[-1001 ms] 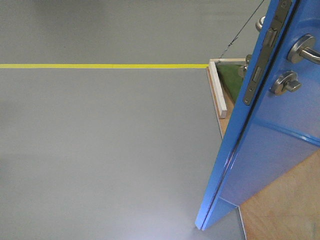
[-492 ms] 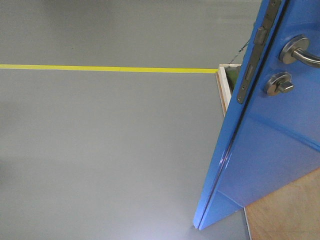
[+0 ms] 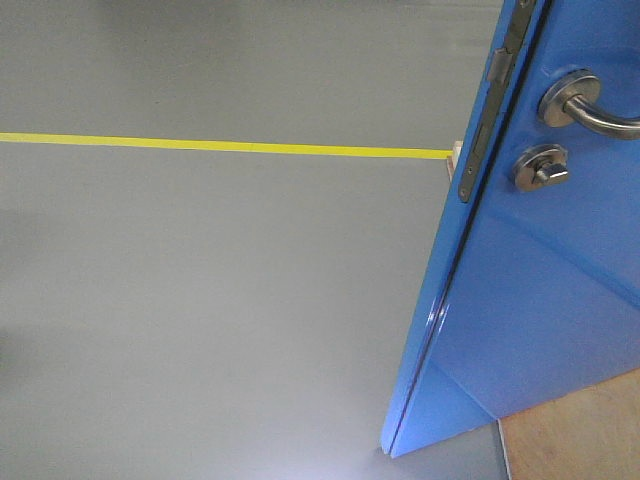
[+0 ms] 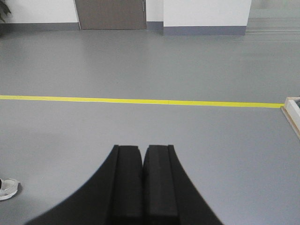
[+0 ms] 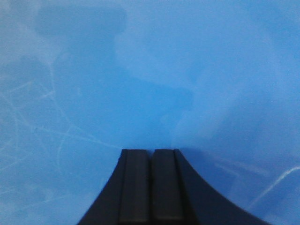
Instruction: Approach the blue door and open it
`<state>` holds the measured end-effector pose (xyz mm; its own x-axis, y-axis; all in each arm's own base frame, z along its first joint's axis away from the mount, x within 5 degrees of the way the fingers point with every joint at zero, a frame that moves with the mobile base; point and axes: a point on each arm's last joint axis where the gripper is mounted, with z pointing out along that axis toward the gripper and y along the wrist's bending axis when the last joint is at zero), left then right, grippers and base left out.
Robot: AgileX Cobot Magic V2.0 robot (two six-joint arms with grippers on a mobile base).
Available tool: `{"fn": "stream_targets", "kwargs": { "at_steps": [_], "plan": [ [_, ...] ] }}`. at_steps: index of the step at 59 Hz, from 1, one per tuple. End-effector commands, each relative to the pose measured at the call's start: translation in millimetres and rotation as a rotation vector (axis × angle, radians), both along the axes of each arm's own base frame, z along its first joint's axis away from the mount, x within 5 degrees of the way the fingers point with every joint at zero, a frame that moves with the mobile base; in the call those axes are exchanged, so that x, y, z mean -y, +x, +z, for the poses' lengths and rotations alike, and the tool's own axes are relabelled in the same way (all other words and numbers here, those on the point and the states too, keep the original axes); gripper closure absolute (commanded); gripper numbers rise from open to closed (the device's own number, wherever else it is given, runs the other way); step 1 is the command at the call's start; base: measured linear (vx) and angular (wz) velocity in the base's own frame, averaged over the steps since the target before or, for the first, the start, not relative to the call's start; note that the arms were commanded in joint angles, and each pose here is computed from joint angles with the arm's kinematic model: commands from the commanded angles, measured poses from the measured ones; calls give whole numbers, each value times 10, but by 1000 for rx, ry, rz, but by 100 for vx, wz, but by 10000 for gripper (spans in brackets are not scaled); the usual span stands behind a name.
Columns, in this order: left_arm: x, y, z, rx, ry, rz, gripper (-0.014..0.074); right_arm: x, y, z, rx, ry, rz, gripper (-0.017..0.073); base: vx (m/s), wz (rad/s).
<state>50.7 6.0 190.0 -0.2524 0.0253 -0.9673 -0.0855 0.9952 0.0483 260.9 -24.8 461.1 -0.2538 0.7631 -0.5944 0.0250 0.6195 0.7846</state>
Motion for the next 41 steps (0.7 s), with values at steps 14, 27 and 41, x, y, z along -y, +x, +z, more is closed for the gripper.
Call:
{"fn": "stream_targets", "kwargs": {
  "at_steps": [14,27,41],
  "plan": [
    [5,-8,168,122,1,-3,521,23,-46,183,100,8,-47,551,15,3],
    [5,-8,168,122,1,-3,521,23,-46,183,100,8,-47,551,16,1],
    [5,-8,168,122,1,-3,521,23,-46,183,100,8,-47,551,18,-2]
  ]
}}
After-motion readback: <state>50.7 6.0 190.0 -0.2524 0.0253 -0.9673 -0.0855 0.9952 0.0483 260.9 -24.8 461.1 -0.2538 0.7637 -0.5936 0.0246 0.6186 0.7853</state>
